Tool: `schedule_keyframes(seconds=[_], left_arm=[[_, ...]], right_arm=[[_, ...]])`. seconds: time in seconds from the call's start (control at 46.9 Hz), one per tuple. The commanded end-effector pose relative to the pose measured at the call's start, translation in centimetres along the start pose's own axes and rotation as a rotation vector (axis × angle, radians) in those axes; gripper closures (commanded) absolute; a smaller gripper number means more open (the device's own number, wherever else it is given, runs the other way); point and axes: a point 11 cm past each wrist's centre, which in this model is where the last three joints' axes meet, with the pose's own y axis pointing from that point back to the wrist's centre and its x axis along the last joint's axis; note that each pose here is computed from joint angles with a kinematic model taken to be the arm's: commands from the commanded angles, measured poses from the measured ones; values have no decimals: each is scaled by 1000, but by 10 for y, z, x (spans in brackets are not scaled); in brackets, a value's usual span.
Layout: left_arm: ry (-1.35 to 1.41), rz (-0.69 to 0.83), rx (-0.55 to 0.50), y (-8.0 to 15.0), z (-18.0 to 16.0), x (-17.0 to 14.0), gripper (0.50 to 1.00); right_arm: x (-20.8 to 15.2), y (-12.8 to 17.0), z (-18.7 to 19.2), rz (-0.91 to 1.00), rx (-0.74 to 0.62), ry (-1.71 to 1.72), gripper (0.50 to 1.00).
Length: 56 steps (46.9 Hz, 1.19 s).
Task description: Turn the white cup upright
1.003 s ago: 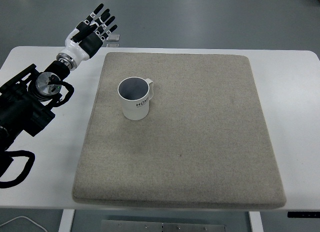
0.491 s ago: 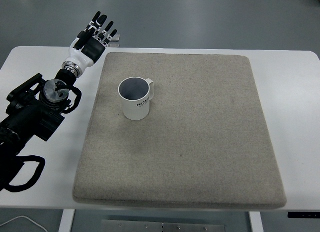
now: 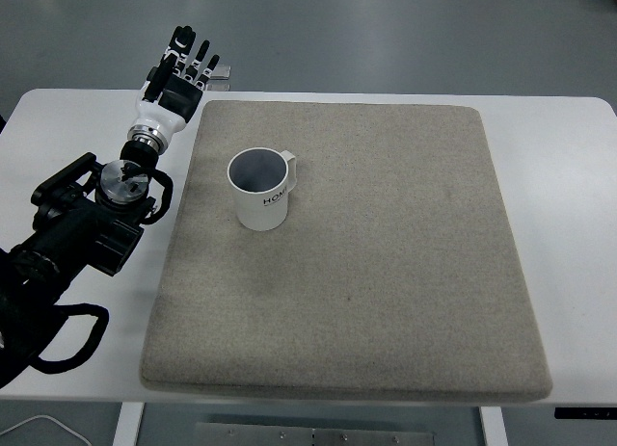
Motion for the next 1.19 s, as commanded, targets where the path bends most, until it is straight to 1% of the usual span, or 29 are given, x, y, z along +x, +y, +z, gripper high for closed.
schedule_keyframes(seconds=[0.0, 0.192, 0.427, 0.661, 0.811, 0.939, 1.173], left_arm=[[3, 34, -7, -2, -4, 0, 506], [25, 33, -47, -5, -1, -8, 506], [27, 68, -95, -6, 5, -6, 506], [-36, 137, -102, -9, 8, -6, 506], [-60, 124, -106, -14, 10, -15, 506], [-168, 140, -100, -19, 10, -26, 506], [-211, 137, -89, -22, 9, -32, 506]], right_arm=[[0, 0, 0, 1, 1, -3, 570], [0, 0, 0, 1, 1, -5, 570], [0, 0, -1, -1, 3, -7, 570], [-1, 0, -1, -2, 3, -7, 570], [-1, 0, 0, -2, 1, -7, 570], [-1, 0, -1, -2, 3, -7, 570], [-1, 0, -1, -4, 3, -7, 570]])
